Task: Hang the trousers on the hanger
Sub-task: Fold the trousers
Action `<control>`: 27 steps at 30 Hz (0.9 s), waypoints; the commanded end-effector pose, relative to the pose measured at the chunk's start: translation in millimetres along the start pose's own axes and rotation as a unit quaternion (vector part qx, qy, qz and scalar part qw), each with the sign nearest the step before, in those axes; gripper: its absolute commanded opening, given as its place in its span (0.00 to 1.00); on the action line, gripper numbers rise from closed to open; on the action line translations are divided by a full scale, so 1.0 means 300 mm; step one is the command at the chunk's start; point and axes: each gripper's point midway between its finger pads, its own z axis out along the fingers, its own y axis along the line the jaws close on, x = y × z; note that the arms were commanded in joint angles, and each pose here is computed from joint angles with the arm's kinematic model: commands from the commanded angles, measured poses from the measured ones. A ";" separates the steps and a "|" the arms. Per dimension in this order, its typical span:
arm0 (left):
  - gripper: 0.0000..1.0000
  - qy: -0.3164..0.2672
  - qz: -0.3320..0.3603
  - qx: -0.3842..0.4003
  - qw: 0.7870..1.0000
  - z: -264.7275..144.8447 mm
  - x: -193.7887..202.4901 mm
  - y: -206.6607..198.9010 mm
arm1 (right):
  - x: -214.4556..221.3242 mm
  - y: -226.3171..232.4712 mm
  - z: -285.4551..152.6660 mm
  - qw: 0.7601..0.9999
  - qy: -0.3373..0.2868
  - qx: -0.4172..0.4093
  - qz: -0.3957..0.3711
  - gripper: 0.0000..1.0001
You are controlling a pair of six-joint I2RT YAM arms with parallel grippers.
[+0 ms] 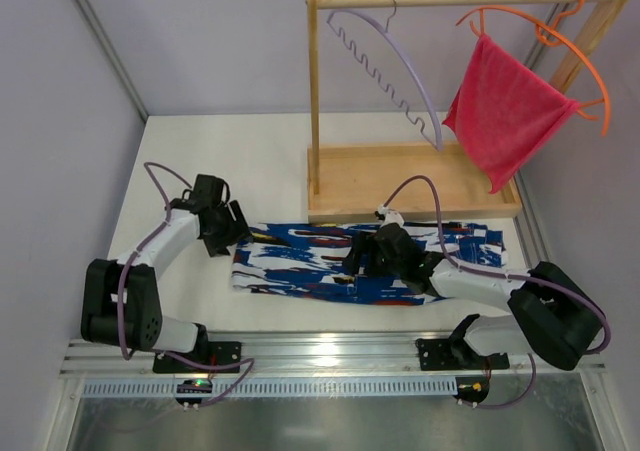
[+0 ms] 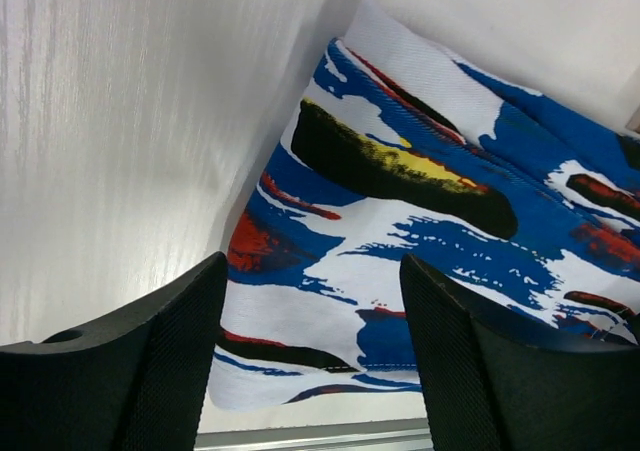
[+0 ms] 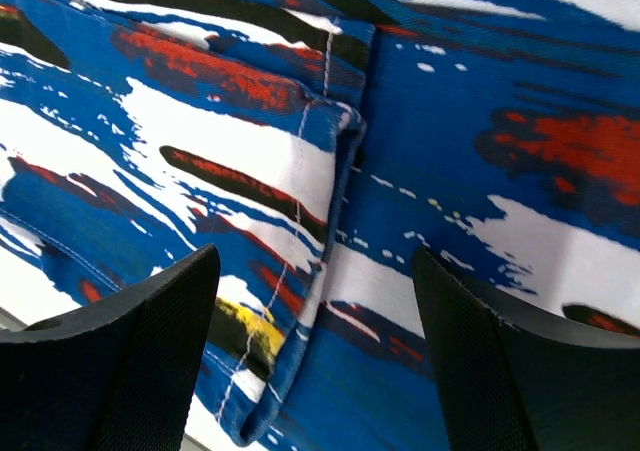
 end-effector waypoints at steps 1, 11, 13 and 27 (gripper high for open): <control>0.68 0.015 0.009 0.009 1.000 0.037 0.010 0.000 | -0.041 0.088 0.028 0.997 -0.023 -0.073 0.002 0.80; 0.33 0.059 -0.006 -0.024 0.998 0.122 0.040 0.039 | 0.008 0.104 0.110 0.996 -0.004 -0.092 0.016 0.78; 0.21 0.056 -0.005 -0.034 0.998 0.117 0.039 0.052 | 0.011 0.104 0.114 0.996 -0.004 -0.085 0.013 0.78; 0.01 0.041 0.002 -0.101 0.994 0.088 0.018 0.128 | 0.025 0.177 0.168 0.996 0.008 -0.092 -0.011 0.27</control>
